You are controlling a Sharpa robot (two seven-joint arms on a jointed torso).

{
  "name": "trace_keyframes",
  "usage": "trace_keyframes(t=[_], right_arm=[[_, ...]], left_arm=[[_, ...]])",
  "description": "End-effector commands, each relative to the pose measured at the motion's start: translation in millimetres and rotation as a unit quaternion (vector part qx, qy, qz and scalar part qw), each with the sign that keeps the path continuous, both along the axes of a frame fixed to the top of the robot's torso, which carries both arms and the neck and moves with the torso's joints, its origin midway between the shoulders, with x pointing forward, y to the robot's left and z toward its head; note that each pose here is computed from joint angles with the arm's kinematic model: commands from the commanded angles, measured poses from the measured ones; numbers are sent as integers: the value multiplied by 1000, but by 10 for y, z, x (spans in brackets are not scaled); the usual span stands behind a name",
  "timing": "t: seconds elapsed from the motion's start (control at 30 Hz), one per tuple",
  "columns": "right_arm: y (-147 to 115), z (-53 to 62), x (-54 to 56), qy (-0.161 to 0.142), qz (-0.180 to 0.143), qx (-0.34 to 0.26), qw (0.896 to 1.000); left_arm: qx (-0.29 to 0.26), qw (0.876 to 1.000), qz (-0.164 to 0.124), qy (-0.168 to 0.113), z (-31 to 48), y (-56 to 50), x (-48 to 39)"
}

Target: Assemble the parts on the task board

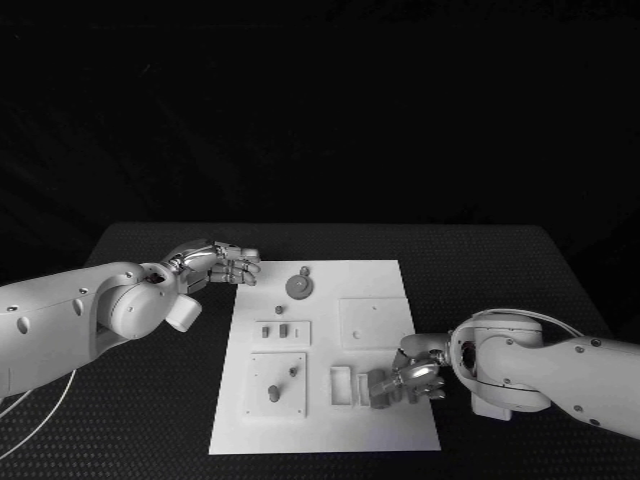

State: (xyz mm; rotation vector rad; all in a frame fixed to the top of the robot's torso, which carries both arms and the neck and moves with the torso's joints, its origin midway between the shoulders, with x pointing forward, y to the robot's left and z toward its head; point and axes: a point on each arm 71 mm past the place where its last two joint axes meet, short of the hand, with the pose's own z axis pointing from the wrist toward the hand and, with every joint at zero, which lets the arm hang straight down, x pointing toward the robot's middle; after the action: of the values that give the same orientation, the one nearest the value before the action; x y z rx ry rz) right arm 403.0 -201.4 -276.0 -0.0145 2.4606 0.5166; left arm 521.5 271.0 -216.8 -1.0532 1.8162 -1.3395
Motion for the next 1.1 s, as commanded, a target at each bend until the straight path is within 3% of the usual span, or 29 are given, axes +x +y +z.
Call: trace_keyframes(t=[0.03, 0.2, 0.53, 1.1], right_arm=[[16, -18, 16, -12, -7, -13, 1000], [44, -59, 43, -22, -10, -23, 999], [111, -196, 7, -13, -14, -23, 1000], [112, -200, 5, -10, -29, -14, 999]], left_arm=[[-7, 1000, -10, -6, 16, -32, -9], [-7, 1000, -10, -6, 16, -31, -11], [-8, 1000, -12, -5, 17, -38, -22], [-8, 1000, -11, -4, 16, -21, -25]])
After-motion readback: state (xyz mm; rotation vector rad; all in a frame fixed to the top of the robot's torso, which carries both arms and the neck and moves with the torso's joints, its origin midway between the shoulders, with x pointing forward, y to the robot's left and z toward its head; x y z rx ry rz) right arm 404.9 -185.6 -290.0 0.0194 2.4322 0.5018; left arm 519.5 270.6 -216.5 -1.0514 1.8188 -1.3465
